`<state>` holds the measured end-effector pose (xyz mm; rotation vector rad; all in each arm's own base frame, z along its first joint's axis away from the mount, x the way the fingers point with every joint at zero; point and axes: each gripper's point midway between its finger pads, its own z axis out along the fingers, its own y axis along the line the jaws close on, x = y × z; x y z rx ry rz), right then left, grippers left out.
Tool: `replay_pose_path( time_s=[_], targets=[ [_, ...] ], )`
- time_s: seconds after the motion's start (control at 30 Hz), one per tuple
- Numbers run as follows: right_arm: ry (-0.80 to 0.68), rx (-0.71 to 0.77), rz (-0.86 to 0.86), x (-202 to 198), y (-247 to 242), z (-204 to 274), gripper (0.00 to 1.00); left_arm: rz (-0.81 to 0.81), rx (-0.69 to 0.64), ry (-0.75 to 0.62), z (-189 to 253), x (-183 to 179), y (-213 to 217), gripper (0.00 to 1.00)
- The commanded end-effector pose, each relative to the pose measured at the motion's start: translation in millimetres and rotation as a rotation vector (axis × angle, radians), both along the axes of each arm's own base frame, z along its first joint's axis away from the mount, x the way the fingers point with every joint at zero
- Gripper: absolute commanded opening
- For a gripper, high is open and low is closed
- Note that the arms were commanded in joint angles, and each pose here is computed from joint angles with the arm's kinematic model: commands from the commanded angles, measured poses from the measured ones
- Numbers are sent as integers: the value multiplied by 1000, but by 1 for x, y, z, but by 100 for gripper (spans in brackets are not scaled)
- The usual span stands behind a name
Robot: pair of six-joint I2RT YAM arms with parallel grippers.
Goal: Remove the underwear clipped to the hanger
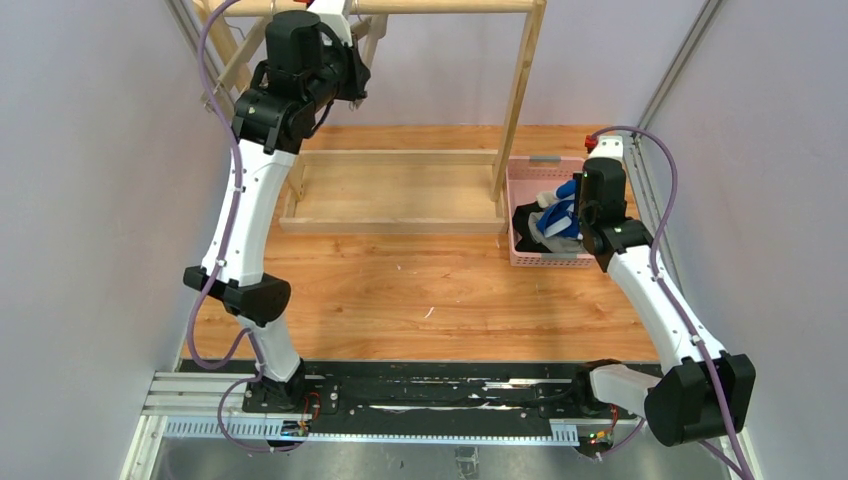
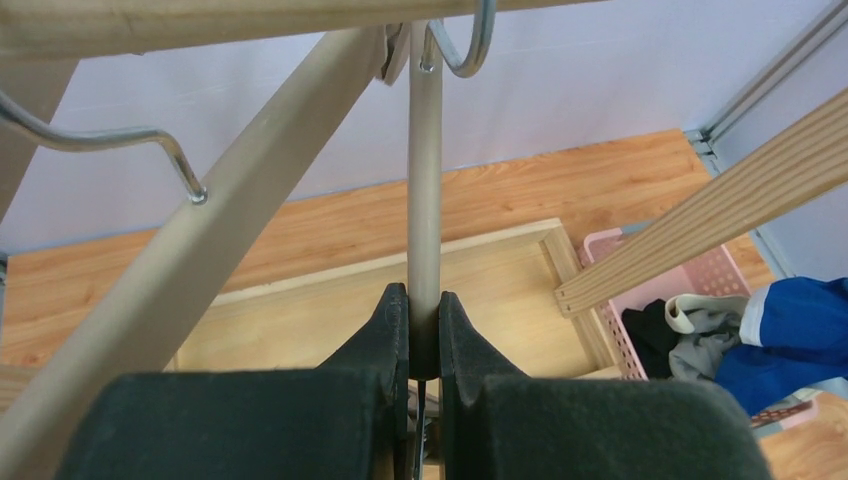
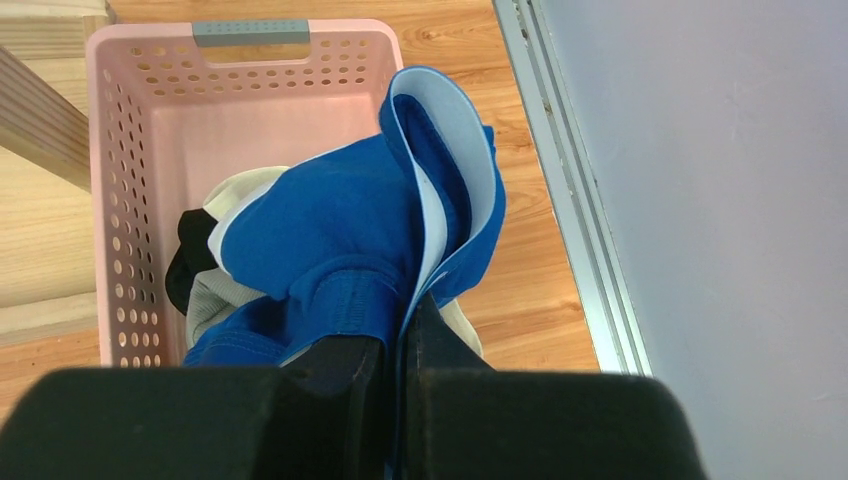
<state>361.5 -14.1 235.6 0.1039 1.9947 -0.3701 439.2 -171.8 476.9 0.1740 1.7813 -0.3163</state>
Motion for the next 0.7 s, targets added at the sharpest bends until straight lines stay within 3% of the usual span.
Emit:
replay_pose_path(
  time_s=[0.0, 0.1, 0.23, 0.3, 0.67],
  targets=[
    [-23, 23, -2, 5, -1, 0, 0, -18, -1, -35, 5, 0, 0, 0],
    [-17, 22, -3, 6, 0, -2, 0, -23, -3, -36, 2, -3, 1, 7],
    [-18, 20, -5, 9, -1, -1, 0, -30, -16, -65, 7, -13, 3, 36],
    [-20, 21, 3, 10, -1, 1, 0, -25, -13, -82, 12, -21, 8, 45],
    [-29, 46, 75, 41, 15, 7, 0, 28, -11, -139, 19, -73, 40, 66]
  ],
)
